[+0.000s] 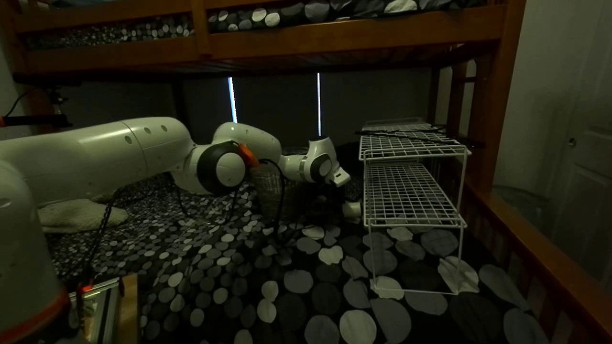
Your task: Pick up the lint roller from the bed and put it in the gray basket
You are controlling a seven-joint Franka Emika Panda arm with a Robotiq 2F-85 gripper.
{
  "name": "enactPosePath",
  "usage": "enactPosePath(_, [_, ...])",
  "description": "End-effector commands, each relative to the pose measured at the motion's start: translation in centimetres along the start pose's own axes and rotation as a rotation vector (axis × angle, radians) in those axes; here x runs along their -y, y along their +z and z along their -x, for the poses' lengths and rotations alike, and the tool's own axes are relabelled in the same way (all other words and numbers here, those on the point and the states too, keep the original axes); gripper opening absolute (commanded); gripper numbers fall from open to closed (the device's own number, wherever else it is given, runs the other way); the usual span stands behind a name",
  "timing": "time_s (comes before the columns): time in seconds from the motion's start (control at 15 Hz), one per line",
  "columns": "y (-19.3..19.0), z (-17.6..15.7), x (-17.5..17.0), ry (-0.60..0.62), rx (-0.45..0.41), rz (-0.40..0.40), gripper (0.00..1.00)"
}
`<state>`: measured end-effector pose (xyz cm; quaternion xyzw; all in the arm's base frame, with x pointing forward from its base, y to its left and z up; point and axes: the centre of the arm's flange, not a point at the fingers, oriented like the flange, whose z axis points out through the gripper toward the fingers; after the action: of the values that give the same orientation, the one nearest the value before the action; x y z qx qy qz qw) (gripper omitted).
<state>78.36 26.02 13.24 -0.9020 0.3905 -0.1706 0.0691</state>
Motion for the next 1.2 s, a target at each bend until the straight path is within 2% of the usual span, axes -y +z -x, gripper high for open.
enactPosePath(0.0, [-1.0,-2.4,1.5,-0.026,-0.05,0.0,0.42])
enactPosePath(0.2, [-4.9,-3.7,0.2,-0.095,-0.034,-0.004,0.41])
enactPosePath(0.53, [-13.4,-7.4,-2.0,-0.377,0.062,-0.12,0.41])
enactPosePath(0.73, [-15.7,-8.0,-3.0,-0.513,0.146,-0.153,0.41])
enactPosePath(0.87, [-16.0,-7.2,-2.5,-0.585,0.206,-0.182,0.41])
enactPosePath(1.13, [-14.1,-2.0,-0.5,-0.705,0.363,-0.193,0.41])
